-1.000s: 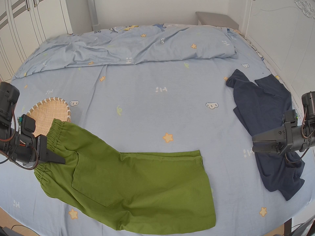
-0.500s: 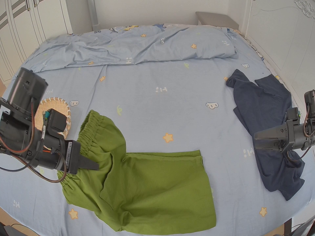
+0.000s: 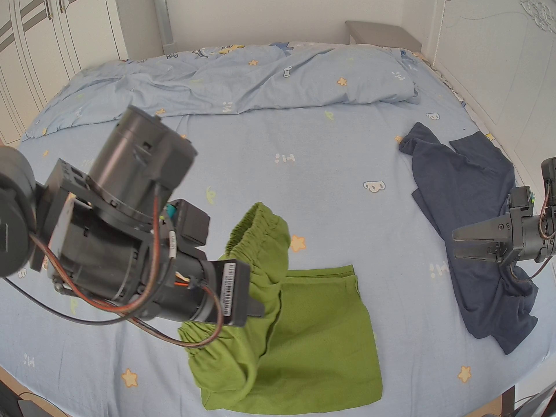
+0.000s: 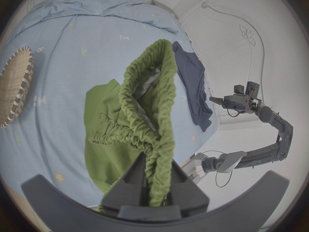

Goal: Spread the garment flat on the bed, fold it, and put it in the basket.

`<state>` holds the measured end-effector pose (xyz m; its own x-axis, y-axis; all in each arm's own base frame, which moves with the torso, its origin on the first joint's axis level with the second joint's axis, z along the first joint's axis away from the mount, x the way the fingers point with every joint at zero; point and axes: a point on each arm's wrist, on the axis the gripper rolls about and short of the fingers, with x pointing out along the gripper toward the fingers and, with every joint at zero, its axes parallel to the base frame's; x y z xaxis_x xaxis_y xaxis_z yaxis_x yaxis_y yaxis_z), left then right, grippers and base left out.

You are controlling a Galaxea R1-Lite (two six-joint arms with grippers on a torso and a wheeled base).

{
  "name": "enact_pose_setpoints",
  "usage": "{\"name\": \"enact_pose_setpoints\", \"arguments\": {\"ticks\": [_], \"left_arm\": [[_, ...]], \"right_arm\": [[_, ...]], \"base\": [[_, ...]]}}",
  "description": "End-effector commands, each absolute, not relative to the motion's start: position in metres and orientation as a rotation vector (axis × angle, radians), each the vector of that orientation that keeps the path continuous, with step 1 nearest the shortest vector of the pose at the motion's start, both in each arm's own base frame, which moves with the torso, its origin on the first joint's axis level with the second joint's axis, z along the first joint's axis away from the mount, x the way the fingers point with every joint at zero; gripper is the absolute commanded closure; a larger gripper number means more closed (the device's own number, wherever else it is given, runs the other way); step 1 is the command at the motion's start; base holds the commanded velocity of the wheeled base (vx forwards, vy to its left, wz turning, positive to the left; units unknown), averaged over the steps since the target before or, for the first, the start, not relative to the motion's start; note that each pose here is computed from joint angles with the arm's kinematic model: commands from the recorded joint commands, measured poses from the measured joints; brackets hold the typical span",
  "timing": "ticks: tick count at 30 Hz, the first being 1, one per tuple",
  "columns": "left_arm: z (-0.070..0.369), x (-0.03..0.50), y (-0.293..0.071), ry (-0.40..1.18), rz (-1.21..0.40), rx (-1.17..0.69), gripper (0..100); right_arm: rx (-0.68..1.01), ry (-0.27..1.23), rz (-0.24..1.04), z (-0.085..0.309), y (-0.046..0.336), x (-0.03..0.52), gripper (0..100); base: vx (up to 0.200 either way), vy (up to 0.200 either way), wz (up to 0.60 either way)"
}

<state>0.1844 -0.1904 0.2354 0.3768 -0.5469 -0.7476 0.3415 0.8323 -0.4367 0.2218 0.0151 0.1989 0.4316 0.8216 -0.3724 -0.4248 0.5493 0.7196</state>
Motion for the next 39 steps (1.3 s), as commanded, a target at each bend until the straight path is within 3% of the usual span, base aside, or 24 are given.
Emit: {"name": "enact_pose_setpoints", "arguments": {"ticks": [1, 24, 39], "left_arm": [[0.218, 0.187, -0.217, 1.084, -0.589, -0.213, 100], [0.195, 0.199, -0.252, 1.080, -0.547, -0.327, 100], [0.181, 0.193, -0.271, 1.099, -0.582, -0.302, 100]], "right_arm": [[0.584, 0.781, 0.834, 0.199, 0.015, 0.222, 0], [0.589, 0.784, 0.825, 0.197, 0.013, 0.224, 0], [0.585, 0.782, 0.826, 0.197, 0.013, 0.224, 0]], "base": [[0.000, 0.000, 0.00], [0.000, 0.000, 0.00], [0.000, 0.000, 0.00]]}}
